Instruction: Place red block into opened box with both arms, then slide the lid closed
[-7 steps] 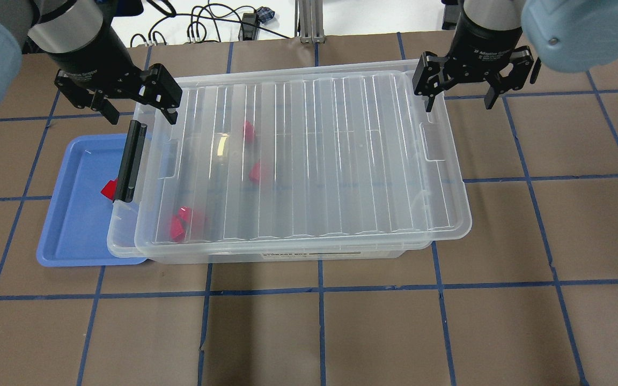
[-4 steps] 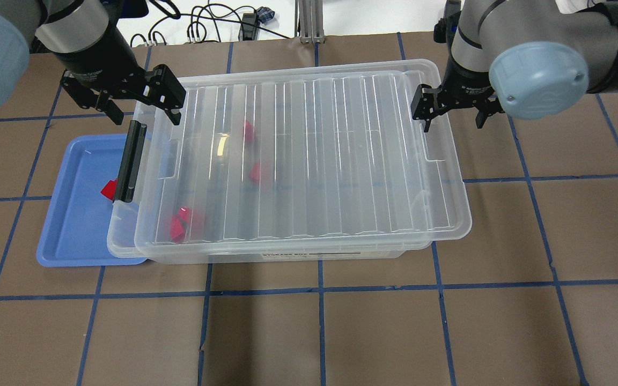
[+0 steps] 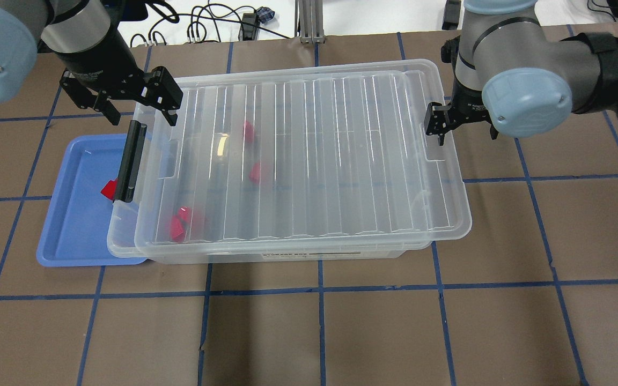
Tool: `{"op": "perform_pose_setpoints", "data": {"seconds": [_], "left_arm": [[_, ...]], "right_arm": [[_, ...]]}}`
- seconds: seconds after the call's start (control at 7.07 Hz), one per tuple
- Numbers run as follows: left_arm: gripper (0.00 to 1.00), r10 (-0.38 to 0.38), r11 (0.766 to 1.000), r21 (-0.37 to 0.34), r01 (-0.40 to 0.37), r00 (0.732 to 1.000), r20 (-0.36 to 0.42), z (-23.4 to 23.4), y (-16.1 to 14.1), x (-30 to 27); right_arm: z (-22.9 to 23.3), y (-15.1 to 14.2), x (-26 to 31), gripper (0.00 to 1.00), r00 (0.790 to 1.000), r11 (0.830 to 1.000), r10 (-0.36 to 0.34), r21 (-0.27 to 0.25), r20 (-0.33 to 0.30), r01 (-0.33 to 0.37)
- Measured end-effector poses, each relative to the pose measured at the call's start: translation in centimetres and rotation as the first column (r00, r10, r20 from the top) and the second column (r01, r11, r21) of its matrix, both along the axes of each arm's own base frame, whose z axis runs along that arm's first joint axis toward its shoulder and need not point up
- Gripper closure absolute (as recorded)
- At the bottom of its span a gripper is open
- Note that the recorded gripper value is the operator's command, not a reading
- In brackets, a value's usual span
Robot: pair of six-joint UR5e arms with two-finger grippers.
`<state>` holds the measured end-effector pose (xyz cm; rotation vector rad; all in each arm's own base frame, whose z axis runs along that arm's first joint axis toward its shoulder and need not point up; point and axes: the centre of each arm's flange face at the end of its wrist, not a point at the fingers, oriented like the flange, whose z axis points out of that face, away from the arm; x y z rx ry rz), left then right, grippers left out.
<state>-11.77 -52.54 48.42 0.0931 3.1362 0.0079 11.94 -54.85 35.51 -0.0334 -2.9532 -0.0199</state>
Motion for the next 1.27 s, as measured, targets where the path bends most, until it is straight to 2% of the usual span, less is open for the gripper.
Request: {"op": "perform_pose_setpoints", "data": {"seconds": [0.42, 0.85, 1.13, 1.27], "left_arm": [[0.00, 0.005, 1.000, 0.017, -0.005, 1.000, -0.008, -0.3, 0.3, -0.3], [0.00, 0.027, 0.999, 0.028, -0.027, 0.999, -0.031, -0.1, 0.7, 0.1], [0.00, 0.116, 0.989, 0.100, -0.109, 0.991, -0.069, -0.7, 0.9, 4.6], [0.00, 0.132, 0.988, 0.103, -0.118, 0.981, -0.140, -1.2, 0.1, 8.7]], "right_arm": [[-0.3, -0.3, -2.8, 0.00, 0.999, 1.000, -0.028, 0.011, -0.025, 0.028], [-0.2, -0.9, -8.9, 0.00, 0.989, 0.993, -0.116, 0.015, -0.088, 0.118], [-0.2, -0.9, -12.3, 0.00, 0.980, 0.984, -0.175, 0.016, -0.090, 0.177], [-0.2, -0.9, -13.3, 0.00, 0.977, 0.981, -0.193, 0.017, -0.088, 0.196]]}}
